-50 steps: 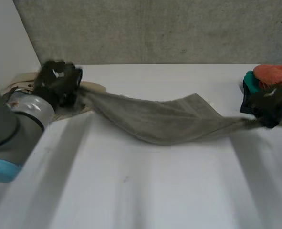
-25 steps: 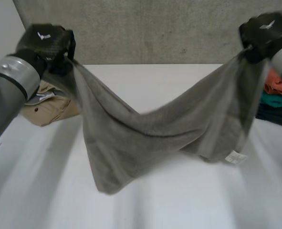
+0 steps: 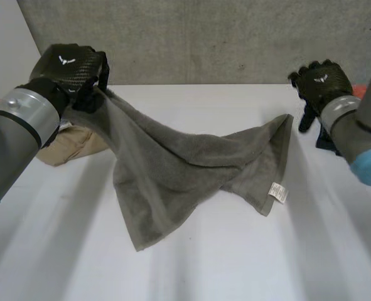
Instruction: Fold the laundry.
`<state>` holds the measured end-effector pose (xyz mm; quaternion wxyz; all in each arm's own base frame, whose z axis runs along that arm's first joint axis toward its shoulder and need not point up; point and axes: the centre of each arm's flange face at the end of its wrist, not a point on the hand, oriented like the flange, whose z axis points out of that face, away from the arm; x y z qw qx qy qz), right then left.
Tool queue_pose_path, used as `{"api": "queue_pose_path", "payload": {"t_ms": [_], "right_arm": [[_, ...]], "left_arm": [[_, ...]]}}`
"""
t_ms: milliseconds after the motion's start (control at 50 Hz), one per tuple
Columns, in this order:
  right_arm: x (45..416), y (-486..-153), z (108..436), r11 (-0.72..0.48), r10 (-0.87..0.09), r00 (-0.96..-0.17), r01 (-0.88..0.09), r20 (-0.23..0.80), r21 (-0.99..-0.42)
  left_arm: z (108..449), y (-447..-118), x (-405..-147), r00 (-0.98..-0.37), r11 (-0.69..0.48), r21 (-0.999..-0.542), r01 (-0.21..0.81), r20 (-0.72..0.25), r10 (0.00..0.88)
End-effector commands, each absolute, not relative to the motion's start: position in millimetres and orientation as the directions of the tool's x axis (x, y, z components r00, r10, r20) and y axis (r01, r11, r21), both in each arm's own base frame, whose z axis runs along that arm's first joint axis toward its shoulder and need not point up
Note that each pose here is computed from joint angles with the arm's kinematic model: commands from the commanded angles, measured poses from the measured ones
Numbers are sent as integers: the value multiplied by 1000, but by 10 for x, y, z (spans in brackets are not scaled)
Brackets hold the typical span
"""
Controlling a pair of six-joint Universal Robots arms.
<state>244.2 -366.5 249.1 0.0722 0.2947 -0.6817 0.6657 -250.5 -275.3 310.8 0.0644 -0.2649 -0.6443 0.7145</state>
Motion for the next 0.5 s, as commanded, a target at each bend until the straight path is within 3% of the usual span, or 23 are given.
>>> {"api": "queue_pose_path", "payload": {"t_ms": [20, 140, 220, 300, 360, 400, 440, 500], "right_arm": [[2224, -2928, 2372, 277, -503, -774, -565, 384, -777], [2259, -2881, 2254, 304, -486, -832, -447, 266, -841], [2296, -3063, 2234, 222, -443, -863, -369, 244, -902], [2356, -3388, 2235, 58, -418, -856, -358, 303, -932], [2472, -3631, 2117, -76, -471, -779, -432, 414, -899], [2531, -3657, 2029, -92, -517, -729, -474, 449, -876], [2585, -3675, 1872, -79, -577, -661, -540, 480, -838], [2652, -3606, 1742, -20, -634, -619, -587, 464, -809]], "left_arm": [[3301, -2636, -2550, -853, -205, -958, 203, -276, 443], [3508, -2514, -2623, -847, -259, -953, 158, -266, 460], [3696, -2437, -2673, -843, -306, -944, 126, -265, 468], [3829, -2337, -2698, -835, -333, -936, 112, -270, 480], [3948, -2254, -2686, -834, -359, -928, 99, -274, 479], [3982, -2240, -2681, -835, -368, -925, 93, -274, 478], [4030, -2225, -2675, -836, -379, -921, 84, -272, 476], [4083, -2219, -2669, -839, -389, -918, 78, -271, 471]]}}
